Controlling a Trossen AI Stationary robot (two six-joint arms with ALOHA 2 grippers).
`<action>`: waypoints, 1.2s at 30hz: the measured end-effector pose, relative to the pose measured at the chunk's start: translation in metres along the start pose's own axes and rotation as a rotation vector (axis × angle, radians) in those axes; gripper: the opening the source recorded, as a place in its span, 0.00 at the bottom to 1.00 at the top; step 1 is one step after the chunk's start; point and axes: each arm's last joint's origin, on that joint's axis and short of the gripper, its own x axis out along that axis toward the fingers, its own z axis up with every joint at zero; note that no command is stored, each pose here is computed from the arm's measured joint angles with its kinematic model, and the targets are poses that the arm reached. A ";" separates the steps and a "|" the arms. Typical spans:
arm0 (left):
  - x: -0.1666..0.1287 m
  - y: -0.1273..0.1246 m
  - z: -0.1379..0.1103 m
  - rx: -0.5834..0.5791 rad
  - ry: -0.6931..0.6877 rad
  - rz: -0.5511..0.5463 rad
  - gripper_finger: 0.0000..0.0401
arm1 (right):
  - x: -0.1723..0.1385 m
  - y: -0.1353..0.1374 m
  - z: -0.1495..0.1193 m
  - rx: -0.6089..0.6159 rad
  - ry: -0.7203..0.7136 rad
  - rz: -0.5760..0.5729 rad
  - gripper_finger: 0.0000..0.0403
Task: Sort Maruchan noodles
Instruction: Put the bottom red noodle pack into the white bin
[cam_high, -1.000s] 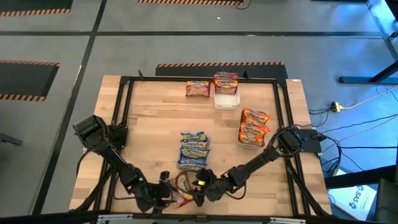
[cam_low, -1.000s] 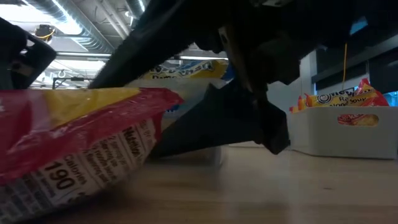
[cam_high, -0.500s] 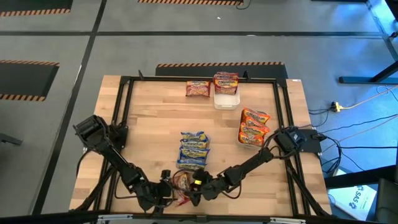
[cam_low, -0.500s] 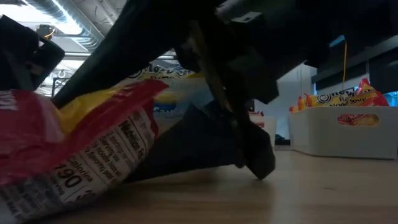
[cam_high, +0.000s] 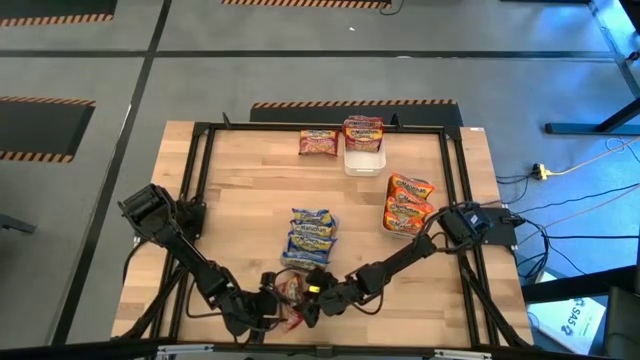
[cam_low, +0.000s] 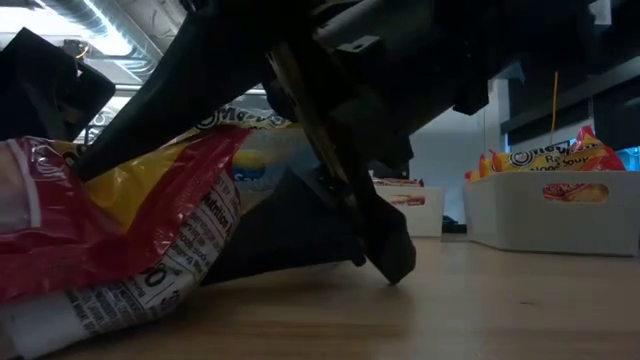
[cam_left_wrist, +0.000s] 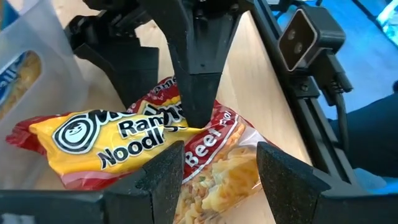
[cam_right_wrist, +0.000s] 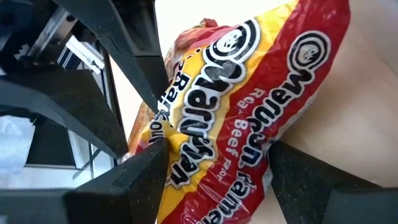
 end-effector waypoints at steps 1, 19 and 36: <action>0.000 0.000 0.000 -0.001 0.003 -0.008 0.49 | 0.000 0.000 0.001 0.000 0.011 0.005 0.63; 0.000 -0.001 0.000 0.000 0.018 -0.037 0.49 | 0.001 0.012 0.010 -0.029 -0.016 -0.027 0.63; -0.004 -0.007 -0.005 0.015 0.034 -0.054 0.49 | 0.004 0.016 0.028 -0.025 0.072 0.061 0.63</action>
